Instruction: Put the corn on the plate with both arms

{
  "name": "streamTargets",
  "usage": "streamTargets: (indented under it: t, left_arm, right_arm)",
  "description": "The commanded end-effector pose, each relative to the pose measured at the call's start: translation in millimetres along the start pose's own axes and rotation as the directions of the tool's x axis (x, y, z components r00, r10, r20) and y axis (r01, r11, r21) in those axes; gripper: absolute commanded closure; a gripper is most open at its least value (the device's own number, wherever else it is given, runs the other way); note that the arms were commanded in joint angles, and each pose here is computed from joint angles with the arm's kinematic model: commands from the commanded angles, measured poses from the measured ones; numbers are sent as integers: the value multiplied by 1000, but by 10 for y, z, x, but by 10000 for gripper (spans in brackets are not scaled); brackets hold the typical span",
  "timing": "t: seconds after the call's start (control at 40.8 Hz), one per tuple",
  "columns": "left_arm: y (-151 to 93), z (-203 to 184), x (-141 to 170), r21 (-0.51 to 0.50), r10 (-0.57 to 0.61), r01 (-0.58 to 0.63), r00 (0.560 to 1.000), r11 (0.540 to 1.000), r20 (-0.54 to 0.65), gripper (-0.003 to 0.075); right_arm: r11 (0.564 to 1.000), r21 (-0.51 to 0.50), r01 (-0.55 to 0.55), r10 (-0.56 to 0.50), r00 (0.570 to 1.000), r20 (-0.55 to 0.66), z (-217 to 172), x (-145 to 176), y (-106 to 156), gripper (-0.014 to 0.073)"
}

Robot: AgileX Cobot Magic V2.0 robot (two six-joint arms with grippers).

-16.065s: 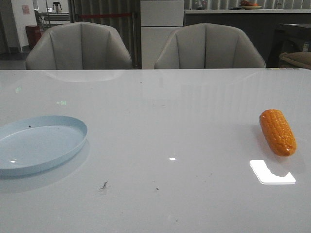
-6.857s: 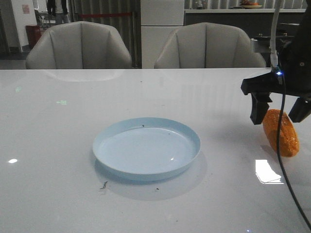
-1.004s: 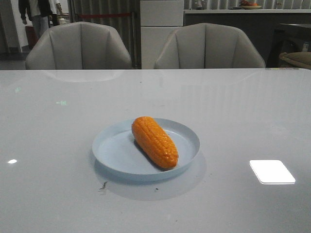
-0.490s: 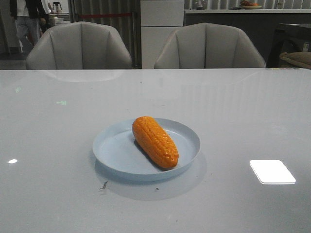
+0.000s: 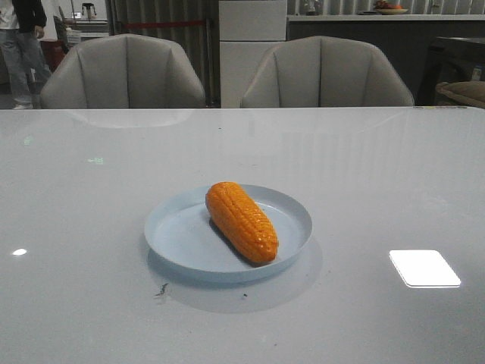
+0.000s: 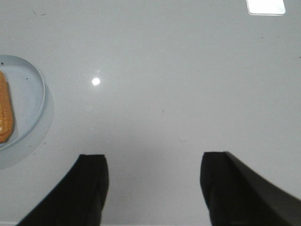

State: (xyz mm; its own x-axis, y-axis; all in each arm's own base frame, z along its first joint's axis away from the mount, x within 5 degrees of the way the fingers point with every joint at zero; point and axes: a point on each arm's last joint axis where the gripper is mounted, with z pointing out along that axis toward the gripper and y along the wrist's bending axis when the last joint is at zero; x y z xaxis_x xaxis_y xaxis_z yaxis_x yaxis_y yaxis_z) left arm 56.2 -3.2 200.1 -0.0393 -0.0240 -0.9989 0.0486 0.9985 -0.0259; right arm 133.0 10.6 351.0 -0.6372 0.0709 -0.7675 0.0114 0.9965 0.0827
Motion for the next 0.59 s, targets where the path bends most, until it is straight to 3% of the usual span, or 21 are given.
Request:
streamTargets:
  t: [0.0, 0.22, 0.343, 0.563]
  left_arm:
    - [1, -15, -81, 3, -4, 4, 994, 1000, 105, 631]
    - [1, -15, -81, 3, -4, 4, 994, 1000, 105, 631]
    - [1, -15, -81, 3, -4, 4, 994, 1000, 105, 631]
    - [1, -15, -81, 3, -4, 4, 994, 1000, 105, 631]
  right_arm:
    - [1000, 11, 18, -19, 994, 111, -142, -58, -22, 172]
    - [996, -72, -55, 70, 972, 226, -172, 199, -17, 575]
    - [989, -95, -111, 138, 920, 367, -189, 390, -70, 558]
    - [995, -91, -47, 92, 797, 597, -218, 808, -122, 558]
